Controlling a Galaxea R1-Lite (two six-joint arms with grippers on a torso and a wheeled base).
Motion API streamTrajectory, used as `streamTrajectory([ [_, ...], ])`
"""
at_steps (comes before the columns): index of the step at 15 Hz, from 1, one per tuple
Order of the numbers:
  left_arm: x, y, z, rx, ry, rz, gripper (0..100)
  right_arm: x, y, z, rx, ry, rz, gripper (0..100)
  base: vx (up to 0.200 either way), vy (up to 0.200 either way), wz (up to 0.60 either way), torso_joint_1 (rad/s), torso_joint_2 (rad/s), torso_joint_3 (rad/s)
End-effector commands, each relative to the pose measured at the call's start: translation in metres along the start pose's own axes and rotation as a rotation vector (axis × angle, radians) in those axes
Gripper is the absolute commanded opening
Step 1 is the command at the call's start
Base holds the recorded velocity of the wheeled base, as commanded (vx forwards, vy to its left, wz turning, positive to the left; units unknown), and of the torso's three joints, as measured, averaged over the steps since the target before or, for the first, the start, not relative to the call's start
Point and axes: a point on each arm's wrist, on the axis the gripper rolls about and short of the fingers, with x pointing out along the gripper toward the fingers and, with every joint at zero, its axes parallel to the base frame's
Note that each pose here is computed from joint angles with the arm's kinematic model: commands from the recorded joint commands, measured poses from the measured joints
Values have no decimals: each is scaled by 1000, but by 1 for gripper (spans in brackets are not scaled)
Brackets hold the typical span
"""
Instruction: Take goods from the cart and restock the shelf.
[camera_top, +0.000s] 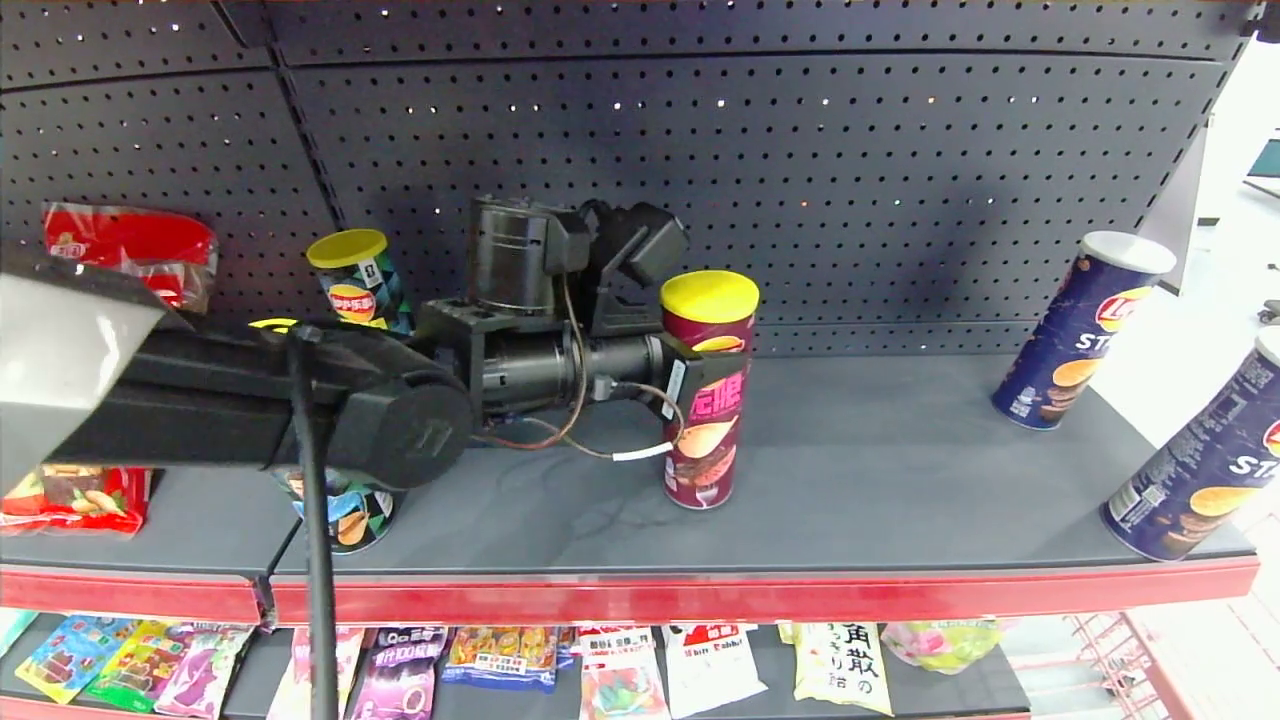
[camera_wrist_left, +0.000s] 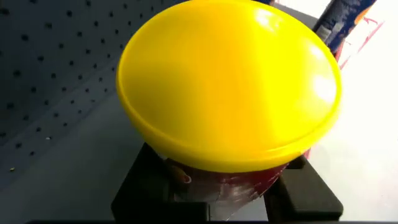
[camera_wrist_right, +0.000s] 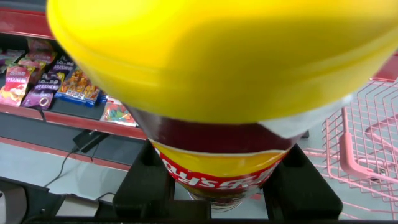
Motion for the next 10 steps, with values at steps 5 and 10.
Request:
streamTrajectory([
  [5,-21,-10,-8,-4,0,4,0,0,0,0,0,1,2,0,0,0,0,0,0,0],
  [10,-15,-18,-13,-8,17,-21,0,0,0,0,0,1,2,0,0,0,0,0,0,0],
])
